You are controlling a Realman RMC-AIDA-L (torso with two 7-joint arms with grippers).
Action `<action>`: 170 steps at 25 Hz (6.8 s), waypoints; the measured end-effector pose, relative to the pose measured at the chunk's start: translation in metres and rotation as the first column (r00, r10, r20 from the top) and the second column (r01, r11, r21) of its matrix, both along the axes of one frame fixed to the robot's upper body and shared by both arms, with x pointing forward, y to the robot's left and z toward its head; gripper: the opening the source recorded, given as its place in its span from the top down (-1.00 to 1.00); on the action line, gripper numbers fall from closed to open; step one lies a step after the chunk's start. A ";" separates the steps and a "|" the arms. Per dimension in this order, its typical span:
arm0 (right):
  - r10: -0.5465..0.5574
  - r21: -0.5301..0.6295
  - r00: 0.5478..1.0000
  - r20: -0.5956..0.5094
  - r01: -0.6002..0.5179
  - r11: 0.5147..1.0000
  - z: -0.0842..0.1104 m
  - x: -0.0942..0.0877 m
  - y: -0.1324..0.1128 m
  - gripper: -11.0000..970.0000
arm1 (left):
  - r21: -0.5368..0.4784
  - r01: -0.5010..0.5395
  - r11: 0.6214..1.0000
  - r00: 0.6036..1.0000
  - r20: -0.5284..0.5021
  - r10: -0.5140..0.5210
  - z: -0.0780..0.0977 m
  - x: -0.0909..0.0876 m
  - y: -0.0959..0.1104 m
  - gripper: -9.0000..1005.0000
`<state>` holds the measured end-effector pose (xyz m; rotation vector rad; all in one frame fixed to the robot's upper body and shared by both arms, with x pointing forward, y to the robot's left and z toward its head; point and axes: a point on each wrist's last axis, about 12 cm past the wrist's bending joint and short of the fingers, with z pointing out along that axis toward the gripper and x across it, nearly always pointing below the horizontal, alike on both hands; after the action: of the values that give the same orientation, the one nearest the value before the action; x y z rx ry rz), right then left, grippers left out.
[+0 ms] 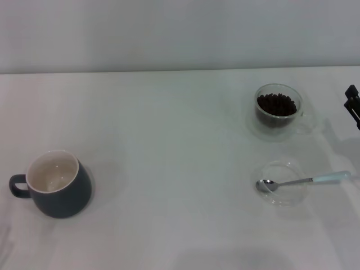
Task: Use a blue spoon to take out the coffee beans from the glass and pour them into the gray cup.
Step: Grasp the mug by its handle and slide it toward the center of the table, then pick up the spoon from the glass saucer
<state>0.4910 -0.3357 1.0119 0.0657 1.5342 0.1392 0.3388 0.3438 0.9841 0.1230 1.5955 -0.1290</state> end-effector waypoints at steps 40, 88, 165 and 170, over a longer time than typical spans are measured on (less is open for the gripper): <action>-0.016 0.006 1.000 -0.013 0.016 1.000 -0.004 -0.009 -0.003 -0.80 | 0.057 0.085 0.995 0.987 -0.139 -0.077 -0.010 0.093 -0.021 -0.72; 0.010 0.013 1.000 0.011 -0.010 1.000 0.001 0.002 0.007 -0.80 | 0.036 0.216 0.976 0.968 -0.143 -0.208 0.001 0.152 -0.074 0.77; 0.094 0.603 0.988 -0.122 -0.001 0.798 -0.015 -0.080 -0.050 -0.76 | -0.047 0.010 0.999 1.000 0.030 -0.008 0.000 0.062 -0.057 -0.42; 0.175 0.721 0.970 -0.170 0.001 0.693 -0.027 -0.114 -0.033 -0.72 | -0.111 -0.063 0.992 0.995 0.064 0.070 0.006 0.069 -0.045 -0.47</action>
<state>0.3771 -0.3689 0.9847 0.6596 1.6283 0.8425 0.4082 0.2987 0.9898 -0.0104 1.5193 -0.1579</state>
